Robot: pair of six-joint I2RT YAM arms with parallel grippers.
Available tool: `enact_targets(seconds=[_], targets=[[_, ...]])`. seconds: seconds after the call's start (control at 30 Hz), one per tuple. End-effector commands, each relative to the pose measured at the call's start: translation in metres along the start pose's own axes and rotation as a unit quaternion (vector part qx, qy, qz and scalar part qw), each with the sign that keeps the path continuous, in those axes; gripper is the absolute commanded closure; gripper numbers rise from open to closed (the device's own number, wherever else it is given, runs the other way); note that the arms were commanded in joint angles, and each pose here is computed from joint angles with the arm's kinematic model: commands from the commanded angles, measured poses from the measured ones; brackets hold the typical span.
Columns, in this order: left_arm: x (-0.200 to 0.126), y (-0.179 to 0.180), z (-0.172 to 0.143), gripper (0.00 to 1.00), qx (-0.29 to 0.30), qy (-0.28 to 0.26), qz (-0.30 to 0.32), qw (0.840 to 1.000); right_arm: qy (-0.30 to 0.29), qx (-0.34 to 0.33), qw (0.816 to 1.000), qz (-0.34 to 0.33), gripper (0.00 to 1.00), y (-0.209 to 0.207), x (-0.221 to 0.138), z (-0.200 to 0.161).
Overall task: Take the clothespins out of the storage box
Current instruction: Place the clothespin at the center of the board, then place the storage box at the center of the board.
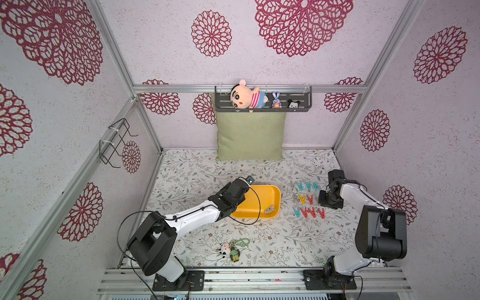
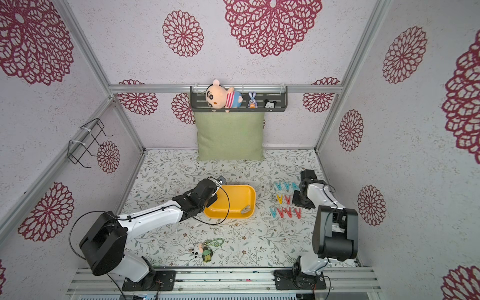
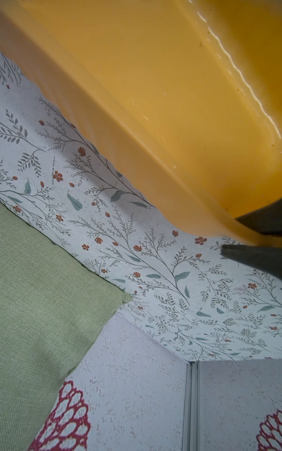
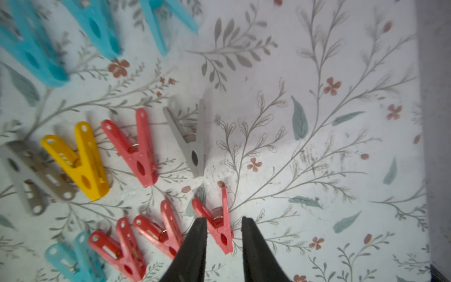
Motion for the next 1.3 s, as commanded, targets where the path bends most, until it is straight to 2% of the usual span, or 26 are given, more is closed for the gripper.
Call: enact_targets(seconds=[0.0,0.1,0.23,0.33,0.47,0.57,0.77,0.9,1.27], targets=[[-0.001,-0.005,-0.009,1.0,0.031,0.021,-0.012,0.999,-0.054,0.009,0.998,0.02,0.69,0.009,-0.054,0.012],[-0.001,-0.004,-0.009,1.0,0.031,0.021,-0.011,0.999,-0.108,0.0,0.989,0.101,0.69,0.043,-0.103,0.009],[0.0,-0.006,-0.01,1.0,0.034,0.024,-0.013,0.999,-0.144,-0.023,0.963,0.225,0.69,0.096,-0.155,-0.019],[0.001,-0.006,-0.01,1.0,0.033,0.024,-0.014,0.999,-0.137,-0.044,0.948,0.285,0.69,0.125,-0.17,-0.049],[0.001,-0.007,-0.011,1.0,0.034,0.027,-0.015,0.999,-0.106,-0.077,0.935,0.331,0.69,0.166,-0.171,-0.088],[0.001,-0.008,-0.011,1.0,0.035,0.027,-0.015,0.999,-0.086,-0.11,0.933,0.331,0.69,0.195,-0.161,-0.111],[0.002,-0.007,-0.011,1.0,0.036,0.028,-0.015,0.999,-0.049,-0.152,0.944,0.288,0.69,0.231,-0.118,-0.137],[0.001,-0.009,-0.012,1.0,0.037,0.028,-0.018,0.999,-0.047,-0.154,0.953,0.255,0.68,0.236,-0.096,-0.138],[0.0,-0.008,-0.012,1.0,0.036,0.027,-0.02,0.999,-0.05,-0.112,0.979,0.164,0.66,0.242,-0.065,-0.127]])
Point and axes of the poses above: each gripper's point midway between its finger pads, its own x axis out along the fingers, its own y axis along the line the jaws close on, z = x × y, the point moved 2 cm from there along -x, back along the fingers, and after that the axes turned 6 degrees about x, right-handed, at the moved point
